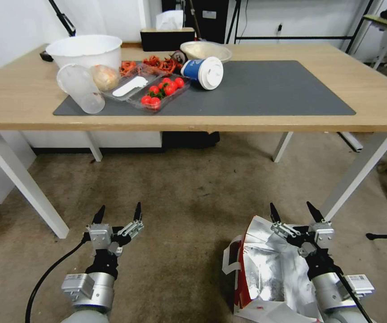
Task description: Pick up the food delivery bag from the floor and place it on the table.
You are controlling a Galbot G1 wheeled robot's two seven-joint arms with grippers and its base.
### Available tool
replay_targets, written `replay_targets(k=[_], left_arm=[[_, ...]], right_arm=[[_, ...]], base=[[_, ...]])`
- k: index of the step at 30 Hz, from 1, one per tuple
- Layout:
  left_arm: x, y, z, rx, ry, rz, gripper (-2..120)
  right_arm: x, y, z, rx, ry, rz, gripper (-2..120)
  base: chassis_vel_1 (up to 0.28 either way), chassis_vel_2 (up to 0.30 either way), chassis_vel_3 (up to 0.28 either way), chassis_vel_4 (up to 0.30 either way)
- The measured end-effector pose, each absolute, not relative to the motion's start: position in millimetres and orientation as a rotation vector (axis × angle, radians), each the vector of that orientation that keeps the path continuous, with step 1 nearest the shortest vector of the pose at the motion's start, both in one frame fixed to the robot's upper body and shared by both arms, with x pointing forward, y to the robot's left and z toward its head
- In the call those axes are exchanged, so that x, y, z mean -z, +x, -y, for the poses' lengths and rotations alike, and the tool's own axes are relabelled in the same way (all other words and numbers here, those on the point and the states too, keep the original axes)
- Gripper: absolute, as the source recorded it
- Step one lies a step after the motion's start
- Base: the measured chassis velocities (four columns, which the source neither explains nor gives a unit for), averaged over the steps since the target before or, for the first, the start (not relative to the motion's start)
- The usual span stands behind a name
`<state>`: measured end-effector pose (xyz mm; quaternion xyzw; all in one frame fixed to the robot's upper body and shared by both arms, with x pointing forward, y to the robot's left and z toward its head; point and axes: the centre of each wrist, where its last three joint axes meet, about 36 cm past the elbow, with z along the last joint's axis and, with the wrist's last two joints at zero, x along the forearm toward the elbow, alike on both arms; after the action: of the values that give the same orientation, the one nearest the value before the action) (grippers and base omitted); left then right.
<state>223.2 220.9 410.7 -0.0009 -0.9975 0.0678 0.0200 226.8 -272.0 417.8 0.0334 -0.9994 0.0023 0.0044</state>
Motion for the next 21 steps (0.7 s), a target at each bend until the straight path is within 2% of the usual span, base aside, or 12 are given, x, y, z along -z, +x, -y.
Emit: replay_targets(k=[21], left_arm=[[-410.7,223.8,-223.6,-0.209,-0.005,3.094,100]], right_arm=[[-412.2,228.8,271.3,-0.013,0.108,3.122,100]], base=[[0.0,0.0,0.0,0.0]])
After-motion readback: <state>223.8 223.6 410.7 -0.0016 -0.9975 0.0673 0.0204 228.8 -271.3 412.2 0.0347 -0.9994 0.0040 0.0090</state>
